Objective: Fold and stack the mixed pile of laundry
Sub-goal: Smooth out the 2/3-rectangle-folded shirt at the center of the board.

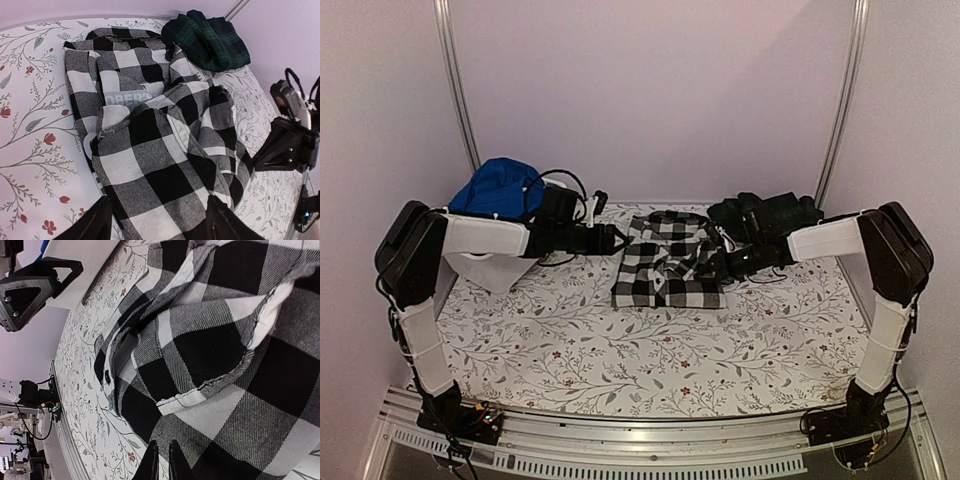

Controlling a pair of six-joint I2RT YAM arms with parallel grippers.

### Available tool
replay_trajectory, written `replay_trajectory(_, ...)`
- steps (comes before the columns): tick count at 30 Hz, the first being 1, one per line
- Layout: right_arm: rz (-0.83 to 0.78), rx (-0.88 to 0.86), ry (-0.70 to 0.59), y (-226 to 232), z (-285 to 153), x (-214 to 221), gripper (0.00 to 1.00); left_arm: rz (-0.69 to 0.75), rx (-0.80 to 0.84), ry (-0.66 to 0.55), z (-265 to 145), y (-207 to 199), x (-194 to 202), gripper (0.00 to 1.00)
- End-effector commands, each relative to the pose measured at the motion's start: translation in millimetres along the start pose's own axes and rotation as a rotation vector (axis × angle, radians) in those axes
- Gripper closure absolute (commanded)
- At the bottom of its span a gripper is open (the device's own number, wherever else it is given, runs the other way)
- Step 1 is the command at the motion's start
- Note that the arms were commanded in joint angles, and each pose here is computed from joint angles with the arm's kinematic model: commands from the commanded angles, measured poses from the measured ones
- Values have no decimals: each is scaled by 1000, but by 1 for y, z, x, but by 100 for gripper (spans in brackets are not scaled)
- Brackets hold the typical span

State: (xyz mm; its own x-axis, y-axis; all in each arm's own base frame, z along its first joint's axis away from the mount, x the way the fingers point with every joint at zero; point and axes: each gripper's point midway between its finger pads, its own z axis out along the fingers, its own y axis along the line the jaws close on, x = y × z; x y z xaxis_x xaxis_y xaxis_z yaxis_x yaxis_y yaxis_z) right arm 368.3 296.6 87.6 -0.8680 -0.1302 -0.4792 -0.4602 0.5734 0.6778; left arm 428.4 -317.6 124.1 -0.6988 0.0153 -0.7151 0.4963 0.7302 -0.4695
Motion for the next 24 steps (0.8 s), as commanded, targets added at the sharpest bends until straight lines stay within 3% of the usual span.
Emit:
replay_trajectory(1,-20,32,48,-4,15,11,93,20,24,-16,2,-10,-3,36)
replay_trajectory(16,-55,71,-7,-29,68,-60,89,82,5,0,29,-19,-15,36)
replay_trajectory(24,4,124,39,-70,89,-54,86,110,-40,43,40,-17,-12,36)
